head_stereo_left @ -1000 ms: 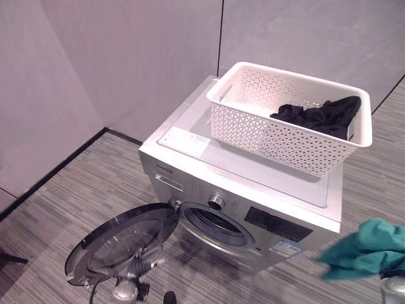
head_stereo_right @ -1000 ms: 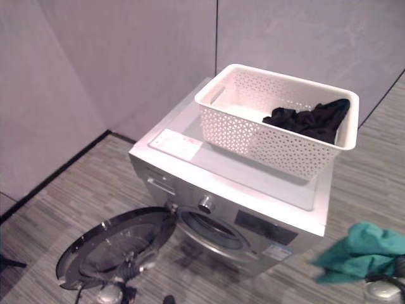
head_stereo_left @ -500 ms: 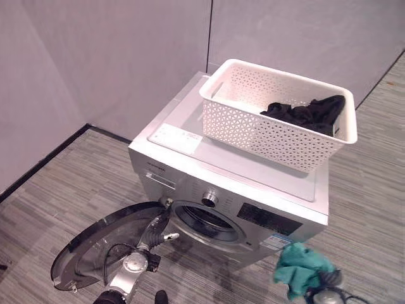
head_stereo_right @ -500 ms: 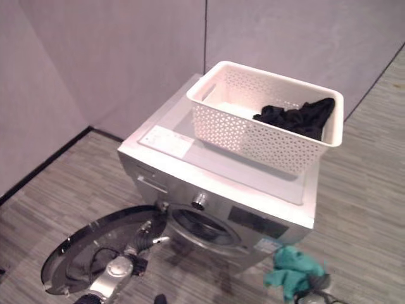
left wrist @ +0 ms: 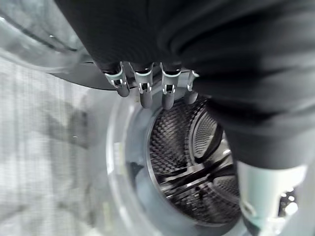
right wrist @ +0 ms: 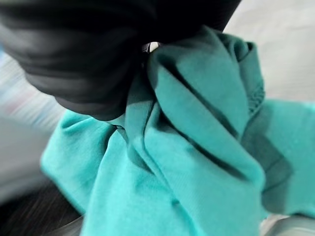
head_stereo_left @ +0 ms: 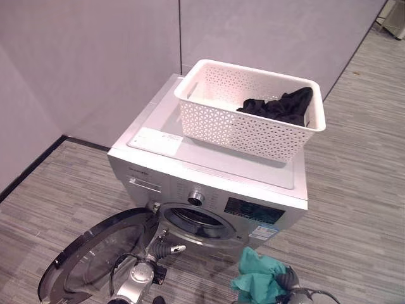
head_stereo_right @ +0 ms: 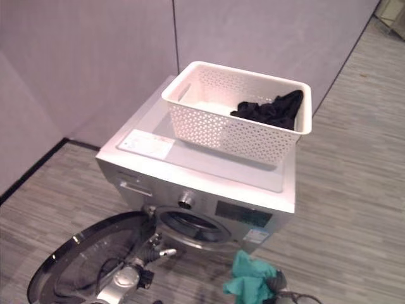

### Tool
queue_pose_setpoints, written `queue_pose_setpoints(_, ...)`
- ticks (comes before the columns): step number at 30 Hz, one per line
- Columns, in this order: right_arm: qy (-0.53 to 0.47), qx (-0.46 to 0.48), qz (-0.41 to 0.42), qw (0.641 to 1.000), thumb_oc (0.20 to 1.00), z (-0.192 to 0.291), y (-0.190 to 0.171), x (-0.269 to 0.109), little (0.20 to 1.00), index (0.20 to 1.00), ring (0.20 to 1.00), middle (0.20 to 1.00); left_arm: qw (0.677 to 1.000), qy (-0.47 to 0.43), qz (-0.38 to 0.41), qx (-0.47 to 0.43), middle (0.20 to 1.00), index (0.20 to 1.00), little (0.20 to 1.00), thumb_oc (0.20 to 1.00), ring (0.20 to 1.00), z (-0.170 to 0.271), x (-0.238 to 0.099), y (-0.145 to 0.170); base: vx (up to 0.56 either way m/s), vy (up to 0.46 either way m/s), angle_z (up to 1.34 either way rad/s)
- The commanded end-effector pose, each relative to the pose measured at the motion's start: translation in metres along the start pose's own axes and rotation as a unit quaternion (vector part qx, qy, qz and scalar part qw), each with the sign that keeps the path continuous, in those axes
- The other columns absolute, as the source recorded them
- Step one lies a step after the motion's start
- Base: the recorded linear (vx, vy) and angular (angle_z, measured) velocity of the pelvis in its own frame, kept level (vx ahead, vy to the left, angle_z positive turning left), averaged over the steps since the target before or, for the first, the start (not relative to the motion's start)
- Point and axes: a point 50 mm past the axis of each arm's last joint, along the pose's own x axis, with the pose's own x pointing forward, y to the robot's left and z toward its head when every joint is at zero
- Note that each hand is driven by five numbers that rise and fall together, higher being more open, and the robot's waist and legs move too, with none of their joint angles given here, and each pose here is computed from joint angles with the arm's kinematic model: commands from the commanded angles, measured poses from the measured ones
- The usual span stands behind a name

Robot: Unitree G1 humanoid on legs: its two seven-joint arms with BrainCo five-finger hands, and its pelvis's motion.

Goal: Grab the laundry basket,head to the washer,open it,put in the laundry and shut it.

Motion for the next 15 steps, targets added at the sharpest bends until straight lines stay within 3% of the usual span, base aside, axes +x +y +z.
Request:
queue_pose_setpoints(1,-0.134,0.014,0.005,0.991,0.200,0.066,-0.007,0.014,0.200,0.200,0.200,0.200,0.991,-0.076,0.000,0.107,1.000,1.000,1.000,1.000,1.000,0.037,0.012,0.009,-0.09,0.010,0.18)
queue_pose_setpoints(6,-0.232,0.041,0.044,0.971,0.200,0.128,0.017,0.016,0.200,0.200,0.200,0.200,0.970,-0.125,0.003,0.210,1.000,1.000,1.000,1.000,1.000,0.061,0.019,0.003,-0.13,-0.009,0.26)
queue_pose_setpoints(7,-0.272,0.056,0.059,0.959,0.200,0.157,0.028,0.014,0.200,0.200,0.200,0.200,0.960,-0.147,0.026,0.237,1.000,1.000,1.000,1.000,1.000,0.076,0.025,0.003,-0.19,-0.034,0.27)
queue_pose_setpoints(10,-0.311,0.069,0.074,0.945,0.200,0.185,0.038,0.010,0.200,0.200,0.200,0.200,0.947,-0.165,0.055,0.271,1.000,1.000,1.000,1.000,1.000,0.092,0.032,0.003,-0.13,-0.039,0.23)
queue_pose_setpoints(15,-0.399,0.106,0.098,0.906,0.200,0.245,0.053,-0.010,0.200,0.200,0.200,0.200,0.882,-0.216,0.178,0.380,1.000,1.000,1.000,1.000,1.000,0.137,0.044,0.026,-0.08,-0.075,0.21)
